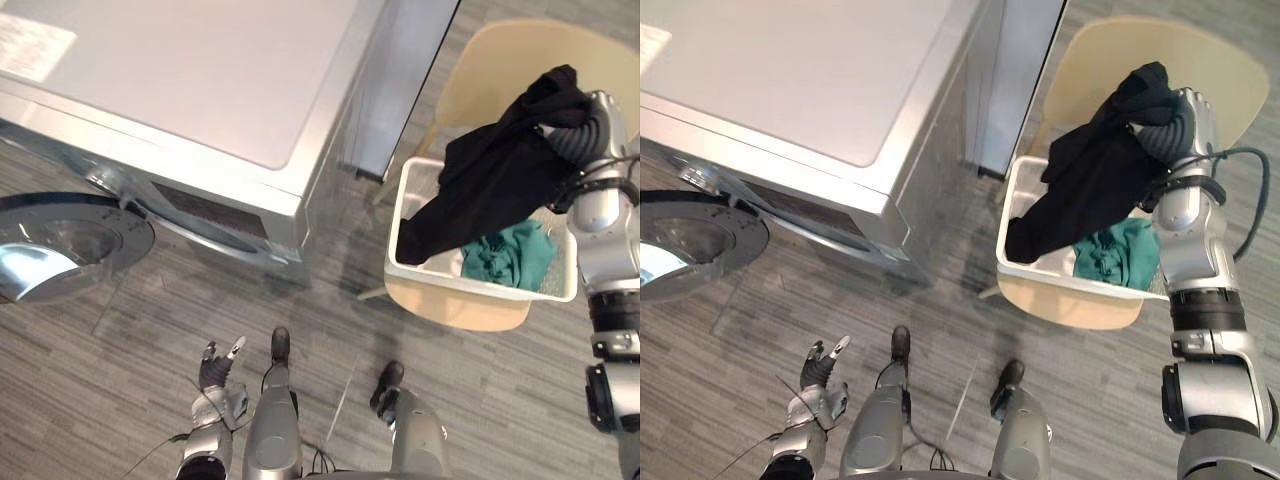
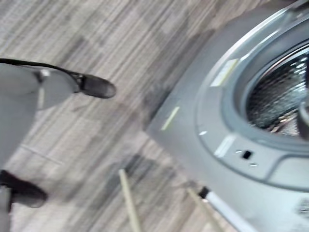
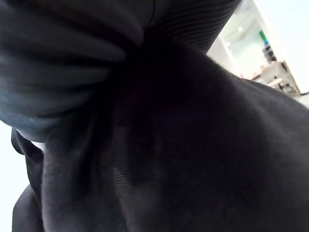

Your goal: Pick up the laundry basket with both hands and put the clothes into the washing machine.

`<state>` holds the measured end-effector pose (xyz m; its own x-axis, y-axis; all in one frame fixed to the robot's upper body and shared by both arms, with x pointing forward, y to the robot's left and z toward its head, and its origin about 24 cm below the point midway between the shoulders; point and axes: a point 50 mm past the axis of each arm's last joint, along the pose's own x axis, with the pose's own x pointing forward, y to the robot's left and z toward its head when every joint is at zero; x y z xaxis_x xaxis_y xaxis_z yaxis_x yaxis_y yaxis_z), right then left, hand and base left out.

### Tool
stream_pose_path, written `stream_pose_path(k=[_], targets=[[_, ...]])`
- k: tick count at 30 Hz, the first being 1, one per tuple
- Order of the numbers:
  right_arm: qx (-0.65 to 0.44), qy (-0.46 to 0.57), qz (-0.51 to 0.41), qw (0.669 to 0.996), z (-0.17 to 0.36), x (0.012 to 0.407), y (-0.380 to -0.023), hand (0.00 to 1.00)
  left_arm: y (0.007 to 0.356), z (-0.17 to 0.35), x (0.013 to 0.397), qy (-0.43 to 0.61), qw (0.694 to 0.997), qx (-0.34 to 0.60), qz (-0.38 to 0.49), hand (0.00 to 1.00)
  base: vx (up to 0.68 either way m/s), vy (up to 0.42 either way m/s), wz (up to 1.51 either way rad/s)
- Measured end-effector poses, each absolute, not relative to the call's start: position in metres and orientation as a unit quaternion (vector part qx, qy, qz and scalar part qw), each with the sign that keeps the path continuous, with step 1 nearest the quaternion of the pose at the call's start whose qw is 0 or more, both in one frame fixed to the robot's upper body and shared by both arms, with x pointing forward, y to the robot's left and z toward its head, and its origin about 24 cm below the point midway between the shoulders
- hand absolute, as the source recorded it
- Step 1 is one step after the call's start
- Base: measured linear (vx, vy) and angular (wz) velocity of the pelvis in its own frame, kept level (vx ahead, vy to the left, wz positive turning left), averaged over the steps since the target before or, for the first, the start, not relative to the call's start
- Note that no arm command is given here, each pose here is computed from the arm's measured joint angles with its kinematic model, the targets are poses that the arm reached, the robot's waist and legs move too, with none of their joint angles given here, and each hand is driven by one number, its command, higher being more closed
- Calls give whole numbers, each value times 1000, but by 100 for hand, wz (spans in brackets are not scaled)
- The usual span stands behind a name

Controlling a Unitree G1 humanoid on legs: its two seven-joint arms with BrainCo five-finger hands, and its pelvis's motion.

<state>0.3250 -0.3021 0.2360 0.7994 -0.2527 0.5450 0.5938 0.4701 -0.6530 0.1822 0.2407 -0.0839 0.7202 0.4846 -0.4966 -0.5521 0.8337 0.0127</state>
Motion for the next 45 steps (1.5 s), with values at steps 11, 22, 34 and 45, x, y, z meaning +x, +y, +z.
stream_pose_path(k=[11, 22, 34, 45], targets=[[-417, -259, -289, 822, 251, 298, -297, 100, 316, 87, 181, -155, 871, -27, 466, 0, 53, -5, 14], [-363, -481, -247, 759, 344, 293, -225, 100, 204, 207, 230, -434, 879, -44, 194, 0, -48, 13, -17], [-331, -543, -210, 743, 390, 299, -188, 100, 84, 211, 292, -342, 916, -139, -160, 0, -4, 0, -10], [-297, -542, -189, 764, 387, 307, -170, 100, 48, 214, 318, -264, 917, -195, -228, 0, -14, -13, -12]])
